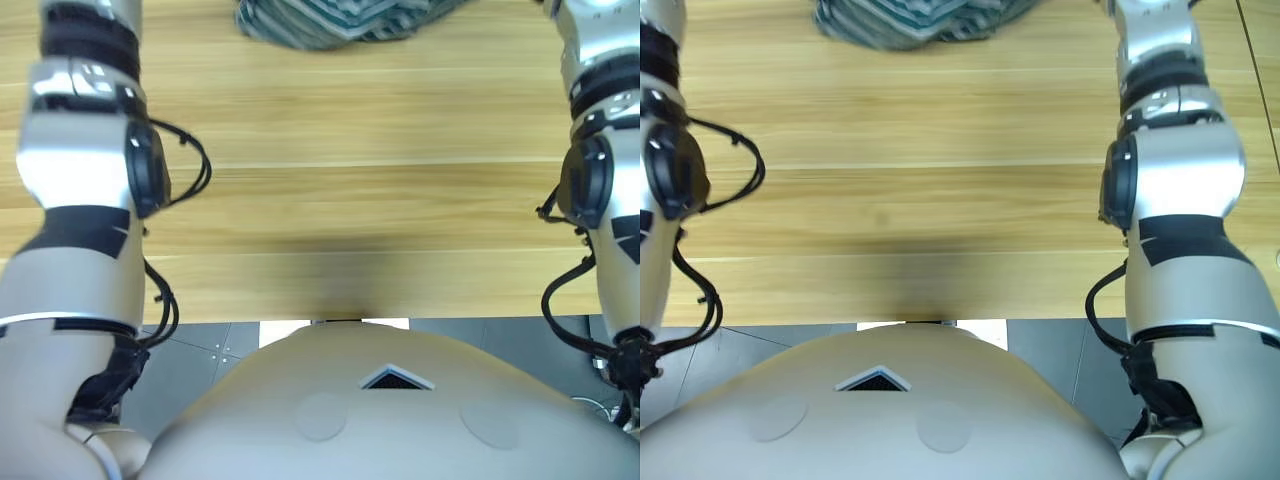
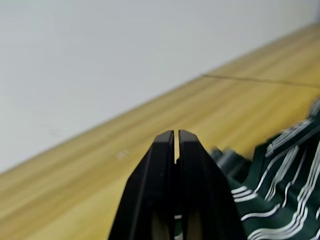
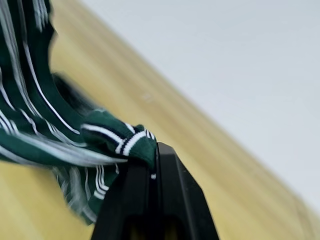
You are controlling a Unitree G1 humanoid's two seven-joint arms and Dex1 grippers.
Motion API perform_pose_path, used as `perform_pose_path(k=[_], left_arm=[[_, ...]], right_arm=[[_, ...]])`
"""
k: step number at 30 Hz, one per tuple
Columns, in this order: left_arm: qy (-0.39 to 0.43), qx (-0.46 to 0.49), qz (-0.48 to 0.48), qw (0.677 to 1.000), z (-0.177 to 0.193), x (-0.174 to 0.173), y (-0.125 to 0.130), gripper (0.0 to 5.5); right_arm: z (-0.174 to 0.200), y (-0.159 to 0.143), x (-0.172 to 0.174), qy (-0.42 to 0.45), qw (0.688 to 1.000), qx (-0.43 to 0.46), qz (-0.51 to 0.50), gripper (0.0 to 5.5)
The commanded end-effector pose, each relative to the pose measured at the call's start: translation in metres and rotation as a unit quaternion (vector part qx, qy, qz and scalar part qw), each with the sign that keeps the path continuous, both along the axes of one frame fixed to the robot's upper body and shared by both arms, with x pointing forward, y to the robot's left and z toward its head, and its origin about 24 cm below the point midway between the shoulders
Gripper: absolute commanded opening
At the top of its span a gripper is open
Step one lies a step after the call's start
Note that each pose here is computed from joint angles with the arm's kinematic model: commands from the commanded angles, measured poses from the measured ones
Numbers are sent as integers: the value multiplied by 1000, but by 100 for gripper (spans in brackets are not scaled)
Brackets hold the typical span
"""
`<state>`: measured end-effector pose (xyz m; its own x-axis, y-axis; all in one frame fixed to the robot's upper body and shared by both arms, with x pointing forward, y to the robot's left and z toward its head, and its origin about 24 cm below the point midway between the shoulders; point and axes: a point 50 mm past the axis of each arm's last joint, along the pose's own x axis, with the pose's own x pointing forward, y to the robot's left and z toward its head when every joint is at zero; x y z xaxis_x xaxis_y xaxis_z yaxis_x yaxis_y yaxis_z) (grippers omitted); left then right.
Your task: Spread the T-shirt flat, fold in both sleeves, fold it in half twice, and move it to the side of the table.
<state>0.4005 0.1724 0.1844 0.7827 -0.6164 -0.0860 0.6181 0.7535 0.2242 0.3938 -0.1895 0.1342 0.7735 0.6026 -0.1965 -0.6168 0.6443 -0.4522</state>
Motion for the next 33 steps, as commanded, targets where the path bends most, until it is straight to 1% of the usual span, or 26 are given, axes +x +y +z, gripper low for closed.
perform_pose_path(k=[1, 3, 5, 8, 10, 12, 15, 17, 18, 23, 24, 25, 27, 29, 30, 31, 33], left_arm=[[117, 41, -244, 962, -65, -137, -7, 2], [160, 41, -288, 943, -68, -177, 7, 2], [179, 32, -310, 933, -64, -198, 22, 2], [177, 43, -305, 935, -63, -204, 29, 2], [155, 99, -288, 940, -71, -203, 27, 2], [144, 150, -279, 937, -83, -206, 23, 2], [109, 239, -281, 923, -103, -218, 18, 2], [98, 273, -285, 914, -112, -229, 18, 2], [89, 280, -288, 912, -112, -235, 18, 0], [79, 282, -306, 906, -109, -258, 20, 84], [76, 274, -306, 909, -108, -264, 20, 106], [73, 265, -307, 911, -105, -268, 20, 114], [70, 251, -306, 916, -100, -276, 20, 155], [65, 247, -300, 919, -96, -279, 20, 186], [63, 243, -299, 921, -96, -280, 20, 210], [61, 236, -298, 923, -95, -280, 18, 220], [59, 213, -298, 929, -91, -280, 14, 254]], right_arm=[[-23, -41, -78, 2, 978, 43, 206, 0], [-22, -42, -107, 29, 965, 26, 260, 0], [-29, -41, -126, 73, 950, -7, 303, 0], [-43, -39, -145, 119, 936, -35, 328, 0], [-57, -40, -156, 156, 926, -77, 336, 0], [-71, -41, -167, 187, 912, -124, 344, 0], [-90, -48, -177, 213, 905, -169, 326, 0], [-101, -57, -178, 221, 905, -194, 308, 0], [-104, -61, -175, 219, 907, -207, 295, 29], [-107, -75, -170, 209, 912, -230, 267, 107], [-105, -79, -169, 213, 912, -232, 264, 128], [-104, -82, -169, 217, 911, -234, 262, 137], [-101, -90, -169, 231, 907, -240, 258, 176], [-99, -100, -171, 266, 899, -236, 255, 207], [-98, -105, -176, 302, 889, -226, 260, 230], [-92, -109, -185, 344, 873, -206, 279, 242], [-77, -109, -192, 372, 861, -159, 309, 275]])
